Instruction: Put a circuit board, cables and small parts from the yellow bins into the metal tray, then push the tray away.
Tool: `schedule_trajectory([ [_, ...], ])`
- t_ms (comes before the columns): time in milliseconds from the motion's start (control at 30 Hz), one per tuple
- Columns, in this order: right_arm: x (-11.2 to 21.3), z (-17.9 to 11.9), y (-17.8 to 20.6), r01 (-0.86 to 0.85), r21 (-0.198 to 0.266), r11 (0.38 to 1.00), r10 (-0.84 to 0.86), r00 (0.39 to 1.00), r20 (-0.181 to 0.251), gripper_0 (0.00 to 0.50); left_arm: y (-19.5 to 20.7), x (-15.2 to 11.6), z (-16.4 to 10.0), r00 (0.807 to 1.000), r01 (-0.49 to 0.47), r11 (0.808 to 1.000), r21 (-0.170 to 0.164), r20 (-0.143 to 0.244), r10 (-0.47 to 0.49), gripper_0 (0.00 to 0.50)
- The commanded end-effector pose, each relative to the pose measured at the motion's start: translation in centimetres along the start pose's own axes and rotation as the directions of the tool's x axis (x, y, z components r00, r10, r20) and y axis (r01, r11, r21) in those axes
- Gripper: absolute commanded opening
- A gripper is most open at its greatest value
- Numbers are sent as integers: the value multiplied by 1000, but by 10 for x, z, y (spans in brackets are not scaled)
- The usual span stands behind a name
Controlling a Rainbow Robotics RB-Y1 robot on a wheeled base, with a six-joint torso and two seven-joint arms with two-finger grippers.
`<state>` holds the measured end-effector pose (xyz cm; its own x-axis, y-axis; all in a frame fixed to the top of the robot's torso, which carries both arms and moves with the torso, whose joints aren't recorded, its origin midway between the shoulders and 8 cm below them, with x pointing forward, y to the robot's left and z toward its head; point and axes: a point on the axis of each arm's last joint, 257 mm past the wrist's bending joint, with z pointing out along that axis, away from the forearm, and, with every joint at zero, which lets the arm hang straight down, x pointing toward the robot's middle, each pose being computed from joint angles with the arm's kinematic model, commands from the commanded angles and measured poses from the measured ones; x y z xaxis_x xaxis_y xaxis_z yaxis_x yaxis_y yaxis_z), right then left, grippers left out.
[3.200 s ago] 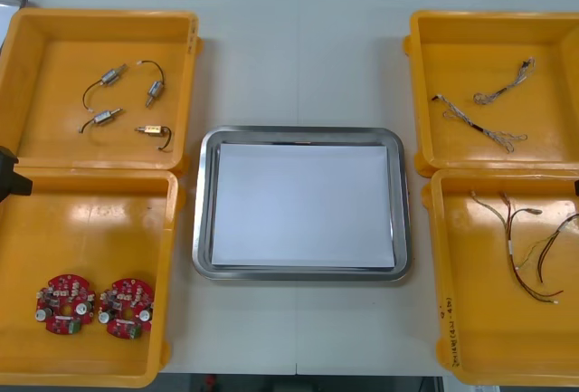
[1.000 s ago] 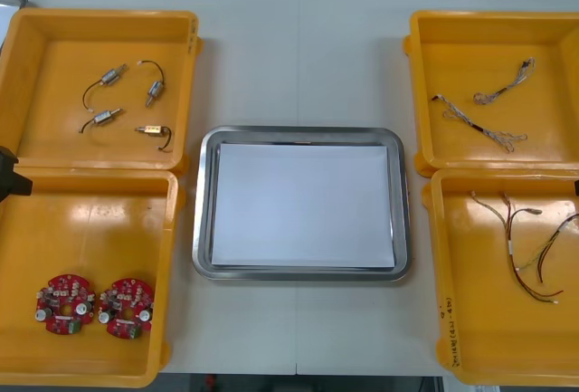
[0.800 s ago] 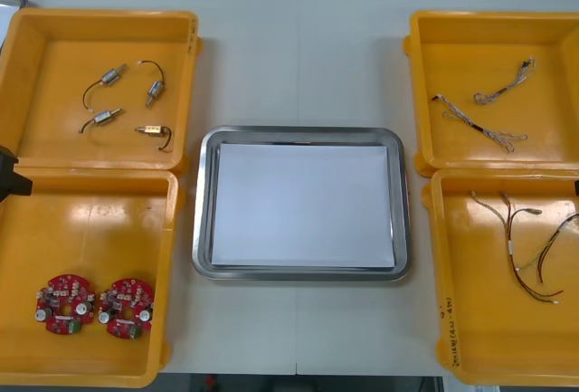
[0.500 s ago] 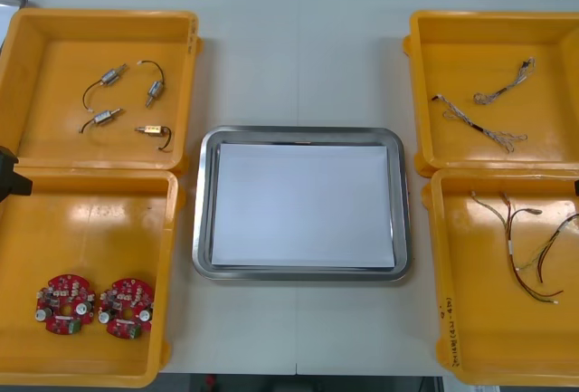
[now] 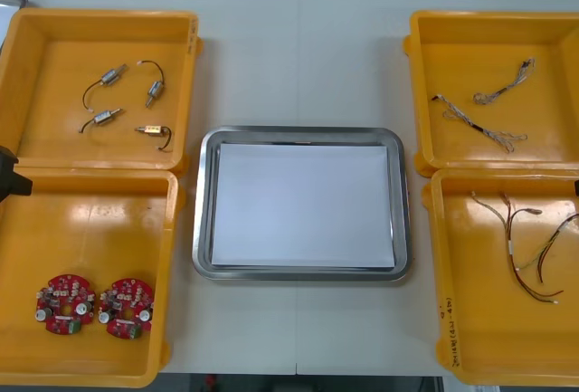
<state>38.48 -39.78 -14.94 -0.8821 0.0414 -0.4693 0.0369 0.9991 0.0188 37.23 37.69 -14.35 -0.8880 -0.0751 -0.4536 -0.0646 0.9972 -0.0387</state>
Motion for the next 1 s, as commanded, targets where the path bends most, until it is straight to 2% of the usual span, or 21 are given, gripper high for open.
schedule_trajectory([
  [33, -9, -12, 1, -41, -6, 999, 41, 998, 44, 500, 2, 3, -4, 998, 56, 998, -14, 3, -56, 500],
  [300, -9, -12, 1, -41, -6, 999, 41, 998, 44, 500, 2, 3, -4, 998, 56, 998, -14, 3, -56, 500],
  [333, -9, -12, 1, -41, -6, 999, 41, 998, 44, 500, -1, 13, 5, 997, 73, 997, 2, -23, -73, 500],
  [433, -9, -12, 1, -41, -6, 999, 41, 998, 44, 500, -1, 12, 4, 997, 74, 997, 5, -17, -74, 500],
  [600, -9, -12, 1, -41, -6, 999, 41, 998, 44, 500, 0, 17, 6, 997, 75, 997, 6, -29, -75, 500],
  [833, -8, -9, 7, -52, -32, 998, 53, 998, 45, 500, 13, 34, 10, 995, 82, 996, -18, -60, -83, 500],
  [1000, 0, -4, 3, -66, -22, 998, 66, 997, 29, 500, 22, 53, 11, 993, 75, 996, -51, -87, -79, 500],
])
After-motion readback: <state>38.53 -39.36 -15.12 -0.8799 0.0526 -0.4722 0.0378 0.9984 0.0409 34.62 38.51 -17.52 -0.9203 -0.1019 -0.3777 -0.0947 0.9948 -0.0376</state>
